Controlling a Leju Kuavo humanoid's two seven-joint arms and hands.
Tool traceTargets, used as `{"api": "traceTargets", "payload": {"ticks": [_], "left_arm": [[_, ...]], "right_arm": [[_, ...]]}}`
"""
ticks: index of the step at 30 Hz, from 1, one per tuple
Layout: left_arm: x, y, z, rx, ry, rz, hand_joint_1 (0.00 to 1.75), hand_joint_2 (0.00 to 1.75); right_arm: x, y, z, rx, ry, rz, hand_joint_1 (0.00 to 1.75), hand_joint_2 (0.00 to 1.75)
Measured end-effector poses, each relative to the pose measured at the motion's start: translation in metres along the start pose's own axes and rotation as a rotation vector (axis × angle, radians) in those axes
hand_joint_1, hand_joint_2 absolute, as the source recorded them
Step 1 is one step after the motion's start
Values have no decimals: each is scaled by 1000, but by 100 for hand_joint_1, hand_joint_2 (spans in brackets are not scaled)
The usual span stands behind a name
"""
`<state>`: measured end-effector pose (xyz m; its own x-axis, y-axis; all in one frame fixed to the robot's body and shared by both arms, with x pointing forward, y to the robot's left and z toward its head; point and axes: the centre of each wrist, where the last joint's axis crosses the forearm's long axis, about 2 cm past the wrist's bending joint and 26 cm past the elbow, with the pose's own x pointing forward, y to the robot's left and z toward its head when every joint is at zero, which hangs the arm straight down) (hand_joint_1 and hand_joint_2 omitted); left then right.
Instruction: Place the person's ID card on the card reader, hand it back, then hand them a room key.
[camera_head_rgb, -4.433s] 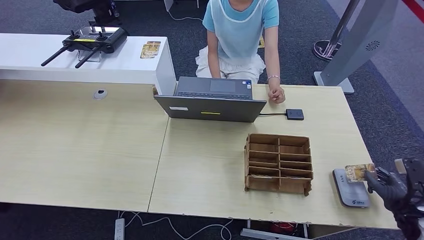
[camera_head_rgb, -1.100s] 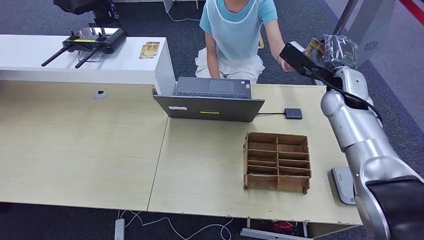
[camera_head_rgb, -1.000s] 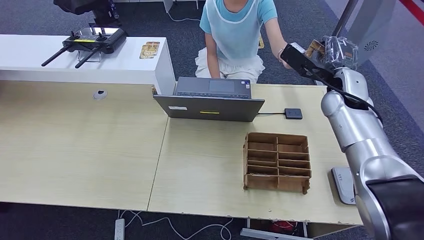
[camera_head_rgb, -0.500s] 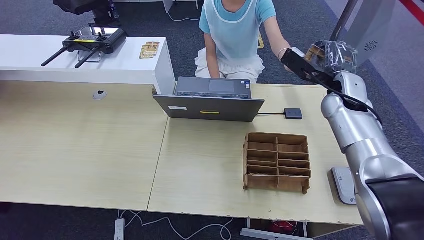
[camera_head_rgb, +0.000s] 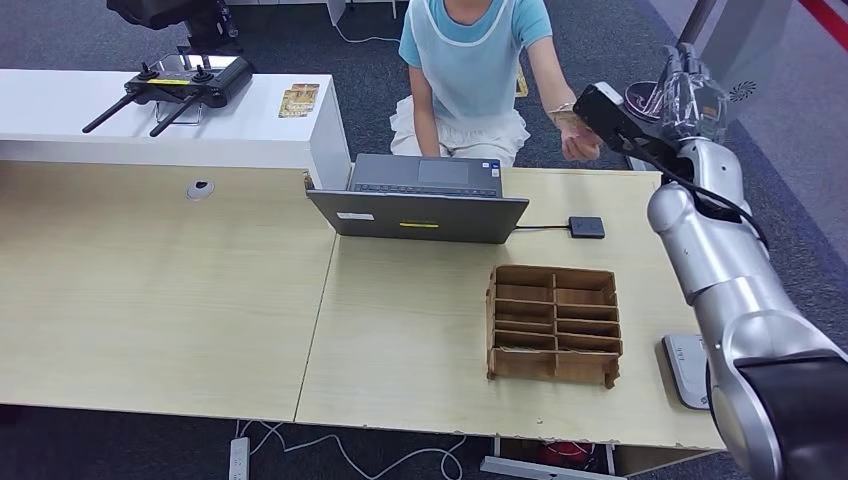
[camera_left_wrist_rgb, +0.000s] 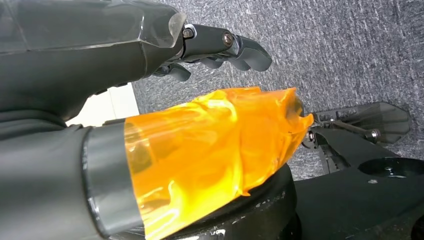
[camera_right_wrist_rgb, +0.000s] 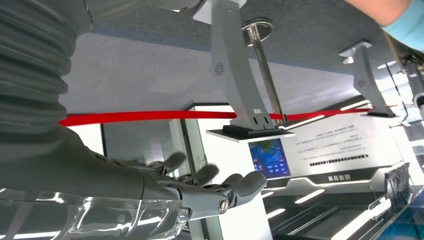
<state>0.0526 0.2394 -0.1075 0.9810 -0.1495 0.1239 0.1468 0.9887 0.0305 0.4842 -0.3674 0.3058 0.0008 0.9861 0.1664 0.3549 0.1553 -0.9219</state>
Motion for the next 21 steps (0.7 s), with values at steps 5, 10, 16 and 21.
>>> {"api": "traceTargets", "payload": {"ticks": [5, 10, 16, 21], "left_arm": [[0, 0, 0, 1, -2, 1, 0, 0], [-2, -4, 0, 4, -1, -8, 0, 0], [-3, -6, 1, 3, 2, -18, 0, 0], [-4, -6, 1, 7, 3, -4, 0, 0]], "right_arm": [[-3, -6, 5, -79, -14, -113, 0, 175], [-28, -10, 30, -160, -15, -278, 0, 175], [-61, -20, 62, -239, -10, -367, 0, 175], [-73, -27, 81, -261, -32, -499, 0, 175]]}}
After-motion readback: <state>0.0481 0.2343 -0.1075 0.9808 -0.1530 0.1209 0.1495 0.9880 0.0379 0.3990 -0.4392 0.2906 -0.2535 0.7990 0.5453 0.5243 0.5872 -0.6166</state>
